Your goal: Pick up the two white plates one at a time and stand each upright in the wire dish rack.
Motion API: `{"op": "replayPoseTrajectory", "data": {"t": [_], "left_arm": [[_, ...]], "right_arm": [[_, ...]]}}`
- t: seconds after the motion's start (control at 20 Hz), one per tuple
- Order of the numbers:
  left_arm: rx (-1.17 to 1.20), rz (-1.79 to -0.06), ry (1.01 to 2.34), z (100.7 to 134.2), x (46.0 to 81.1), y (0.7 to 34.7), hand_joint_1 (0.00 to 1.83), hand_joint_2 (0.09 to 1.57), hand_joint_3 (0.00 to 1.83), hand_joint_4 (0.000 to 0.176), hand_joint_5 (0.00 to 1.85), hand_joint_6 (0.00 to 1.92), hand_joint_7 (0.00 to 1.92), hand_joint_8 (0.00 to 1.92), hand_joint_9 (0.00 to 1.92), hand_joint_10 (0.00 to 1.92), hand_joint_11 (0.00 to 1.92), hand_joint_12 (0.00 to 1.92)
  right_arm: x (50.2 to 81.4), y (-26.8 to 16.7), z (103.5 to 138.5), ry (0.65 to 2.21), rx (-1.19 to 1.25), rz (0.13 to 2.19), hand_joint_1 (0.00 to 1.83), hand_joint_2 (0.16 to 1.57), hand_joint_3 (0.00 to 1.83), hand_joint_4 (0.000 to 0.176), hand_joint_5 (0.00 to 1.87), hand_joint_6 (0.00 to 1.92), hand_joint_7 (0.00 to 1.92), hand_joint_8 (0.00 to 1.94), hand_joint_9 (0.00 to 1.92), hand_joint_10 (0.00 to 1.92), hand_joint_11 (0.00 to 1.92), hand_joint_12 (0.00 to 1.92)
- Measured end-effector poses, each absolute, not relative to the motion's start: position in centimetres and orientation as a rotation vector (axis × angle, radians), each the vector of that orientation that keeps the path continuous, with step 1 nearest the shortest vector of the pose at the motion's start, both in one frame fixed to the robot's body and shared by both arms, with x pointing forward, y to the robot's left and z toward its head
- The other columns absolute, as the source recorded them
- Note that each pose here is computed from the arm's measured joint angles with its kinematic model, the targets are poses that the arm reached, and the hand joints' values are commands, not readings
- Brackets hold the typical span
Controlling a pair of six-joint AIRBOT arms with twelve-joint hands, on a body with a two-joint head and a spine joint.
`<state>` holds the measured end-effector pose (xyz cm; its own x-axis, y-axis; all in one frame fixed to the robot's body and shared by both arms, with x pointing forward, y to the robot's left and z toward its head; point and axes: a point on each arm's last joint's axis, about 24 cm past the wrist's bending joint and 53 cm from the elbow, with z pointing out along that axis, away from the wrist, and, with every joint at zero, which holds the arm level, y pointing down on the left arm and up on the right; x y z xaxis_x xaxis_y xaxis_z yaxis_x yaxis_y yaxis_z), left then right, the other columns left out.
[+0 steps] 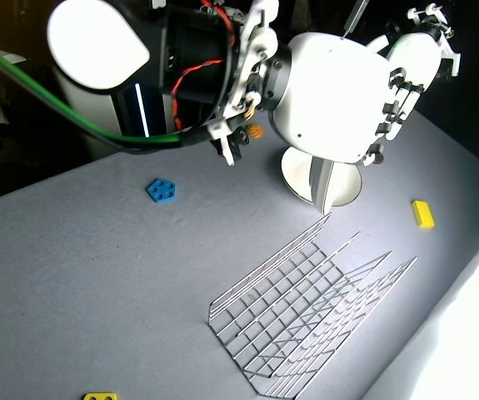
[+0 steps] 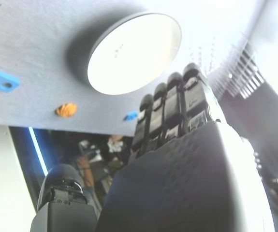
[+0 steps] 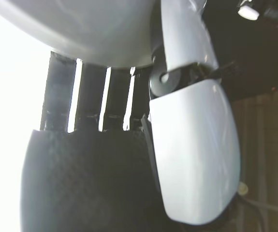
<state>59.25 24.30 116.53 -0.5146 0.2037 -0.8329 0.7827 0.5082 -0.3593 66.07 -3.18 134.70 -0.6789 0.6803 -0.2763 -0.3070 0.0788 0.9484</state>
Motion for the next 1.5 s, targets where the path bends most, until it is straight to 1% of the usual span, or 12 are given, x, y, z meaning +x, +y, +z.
{"op": "replayPoseTrajectory", "data": {"t": [0.05, 0.15, 0.2, 0.3, 0.55, 0.75, 0.95, 1.1, 1.15, 1.25, 1.35, 1.5], "left_arm": [[0.805, -0.98, 1.997, 116.6, 59.2, 24.3, 0.0, 1.02, 0.0, 0.0, 0.05, 0.01, 0.03, 0.0, 0.01, 0.0, 0.0, 0.0], [0.806, -0.98, 1.997, 116.5, 59.2, 24.3, 0.0, 1.01, 0.0, 0.0, 0.05, 0.01, 0.05, 0.01, 0.02, 0.01, 0.01, 0.0], [0.807, -0.98, 1.998, 116.5, 59.3, 24.2, 0.0, 1.02, 0.0, 0.0, 0.06, 0.01, 0.05, 0.01, 0.02, 0.01, 0.01, 0.0], [0.816, -0.98, 1.994, 116.4, 59.4, 24.0, 0.0, 1.02, 0.0, 0.0, 0.06, 0.01, 0.05, 0.01, 0.02, 0.01, 0.01, 0.0], [0.827, -0.985, 1.984, 116.5, 59.4, 23.6, 0.0, 1.02, 0.0, 0.0, 0.05, 0.0, 0.04, 0.0, 0.02, 0.0, 0.0, 0.0], [0.879, -1.016, 1.994, 115.7, 58.1, 21.9, 0.0, 1.02, 0.0, 0.0, 0.06, 0.01, 0.05, 0.01, 0.03, 0.01, 0.01, 0.01], [0.91, -1.048, 1.991, 115.2, 57.1, 20.2, 0.0, 1.03, 0.0, 0.0, 0.06, 0.01, 0.06, 0.01, 0.03, 0.01, 0.01, 0.01], [0.942, -1.037, 2.008, 114.2, 56.9, 19.5, 0.0, 1.01, 0.0, 0.0, 0.06, 0.0, 0.05, 0.0, 0.03, 0.0, 0.02, 0.01], [0.954, -1.045, 2.037, 113.1, 56.4, 19.2, 0.0, 1.03, 0.0, 0.0, 0.07, 0.0, 0.06, 0.0, 0.03, 0.0, 0.02, 0.01], [0.986, -1.032, 2.079, 111.4, 55.9, 19.2, 0.0, 1.01, 0.0, 0.0, 0.06, 0.0, 0.05, 0.0, 0.02, 0.0, 0.01, 0.01], [0.981, -1.027, 2.085, 111.2, 56.0, 19.1, 0.0, 1.01, 0.0, 0.0, 0.06, 0.0, 0.05, 0.0, 0.02, 0.0, 0.01, 0.01], [0.954, -1.015, 2.082, 111.1, 56.6, 18.8, 0.0, 1.03, 0.0, 0.0, 0.06, 0.0, 0.05, 0.0, 0.03, 0.01, 0.01, 0.01]], "right_arm": [[66.3, -3.5, 134.7, 1.615, 0.383, 1.701, 1.38, 1.11, 0.0, 0.0, 0.84, 1.11, 0.97, 0.96, 1.02, 1.06, 0.87, 1.09], [66.6, -3.9, 134.7, 1.606, 0.397, 1.706, 1.38, 1.11, 0.0, 0.0, 0.85, 1.08, 0.98, 0.95, 1.03, 1.05, 0.87, 1.11], [66.9, -4.4, 134.9, 1.592, 0.407, 1.713, 1.38, 1.09, 0.0, 0.0, 0.87, 1.05, 1.01, 0.91, 1.06, 1.0, 0.91, 1.08], [67.5, -5.2, 135.1, 1.572, 0.44, 1.722, 1.38, 1.09, 0.0, 0.0, 0.89, 1.04, 1.03, 0.88, 1.07, 0.99, 0.91, 1.07], [69.1, -7.2, 135.3, 1.539, 0.507, 1.714, 1.38, 1.09, 0.0, 0.0, 0.87, 1.05, 1.0, 0.91, 1.06, 1.01, 0.9, 1.09], [70.2, -8.6, 135.1, 1.526, 0.574, 1.711, 1.38, 1.1, 0.0, 0.0, 0.87, 1.04, 1.0, 0.93, 1.07, 1.0, 0.89, 1.09], [71.5, -10.4, 134.5, 1.521, 0.667, 1.697, 1.38, 1.1, 0.0, 0.0, 0.88, 1.04, 1.0, 0.92, 1.06, 1.01, 0.89, 1.08], [72.3, -11.4, 133.5, 1.536, 0.748, 1.683, 1.38, 1.09, 0.0, 0.0, 0.89, 1.04, 1.0, 0.91, 1.06, 1.01, 0.89, 1.07], [72.4, -11.6, 133.3, 1.541, 0.76, 1.676, 1.38, 1.1, 0.0, 0.0, 0.9, 1.02, 0.98, 0.95, 1.05, 1.03, 0.88, 1.08], [72.6, -12.2, 133.2, 1.531, 0.793, 1.681, 1.38, 1.09, 0.0, 0.0, 0.91, 1.01, 1.0, 0.92, 1.06, 1.01, 0.89, 1.09], [72.7, -12.6, 132.9, 1.525, 0.822, 1.687, 1.38, 1.09, 0.0, 0.0, 0.91, 1.01, 1.0, 0.92, 1.06, 0.99, 0.89, 1.09], [72.9, -12.7, 131.8, 1.555, 0.864, 1.671, 1.38, 1.1, 0.0, 0.0, 0.9, 1.04, 0.98, 0.93, 1.04, 1.03, 0.87, 1.07]]}}
